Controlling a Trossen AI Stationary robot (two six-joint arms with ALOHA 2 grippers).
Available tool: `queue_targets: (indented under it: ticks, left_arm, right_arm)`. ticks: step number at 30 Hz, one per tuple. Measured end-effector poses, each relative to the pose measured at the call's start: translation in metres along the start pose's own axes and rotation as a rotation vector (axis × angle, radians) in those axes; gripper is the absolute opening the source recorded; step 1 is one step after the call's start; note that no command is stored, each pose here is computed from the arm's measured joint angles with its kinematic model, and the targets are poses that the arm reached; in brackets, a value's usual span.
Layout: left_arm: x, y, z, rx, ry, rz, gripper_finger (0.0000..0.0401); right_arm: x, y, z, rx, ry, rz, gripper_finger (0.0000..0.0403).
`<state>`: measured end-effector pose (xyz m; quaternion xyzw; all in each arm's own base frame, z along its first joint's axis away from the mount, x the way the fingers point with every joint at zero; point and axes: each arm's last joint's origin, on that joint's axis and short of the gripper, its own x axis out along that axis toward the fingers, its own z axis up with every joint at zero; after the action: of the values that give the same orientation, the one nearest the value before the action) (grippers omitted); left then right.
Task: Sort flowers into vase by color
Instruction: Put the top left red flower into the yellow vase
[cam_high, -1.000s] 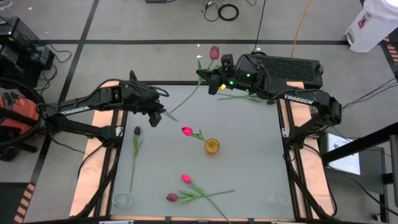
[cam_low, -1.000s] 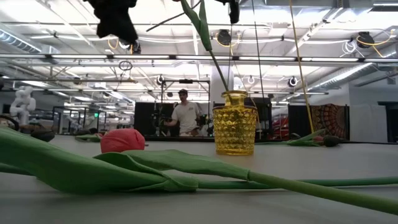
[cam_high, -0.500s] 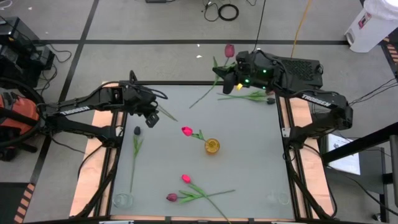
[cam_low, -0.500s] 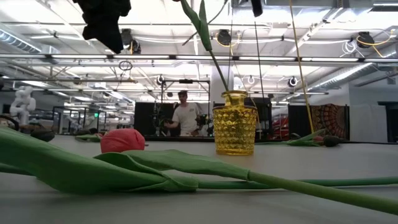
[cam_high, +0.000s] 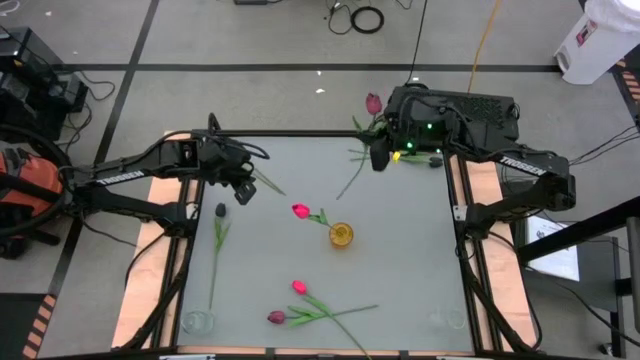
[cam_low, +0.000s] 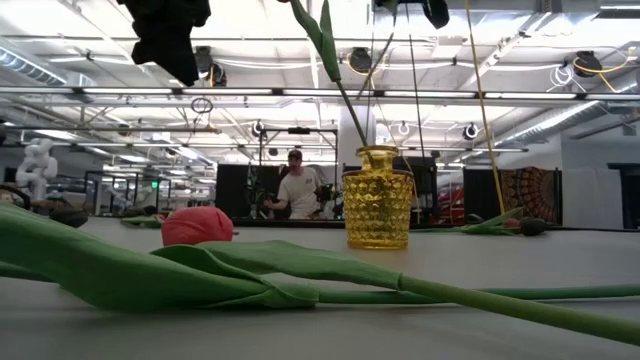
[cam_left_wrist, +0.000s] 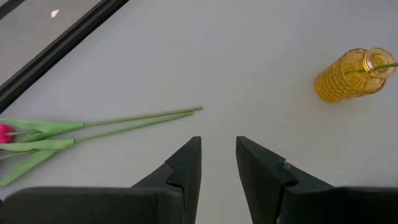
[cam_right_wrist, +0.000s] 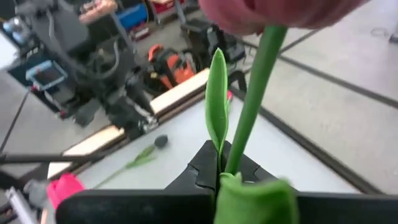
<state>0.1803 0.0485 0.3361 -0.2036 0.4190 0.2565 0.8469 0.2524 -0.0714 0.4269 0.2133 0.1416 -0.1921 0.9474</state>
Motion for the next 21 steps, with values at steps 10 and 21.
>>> queue_targets:
  ticks: [10,21]
  left_arm:
    - [0.000,0.000,0.000,-0.001,-0.001,0.000,0.0107]
    - [0.000,0.000,0.000,-0.002,-0.001,0.000,0.0107]
  right_arm:
    - [-0.002,0.016,-0.016,-0.009,0.098,0.012,0.0000]
    - [-0.003,0.032,-0.029,-0.002,0.158,0.031,0.0000]
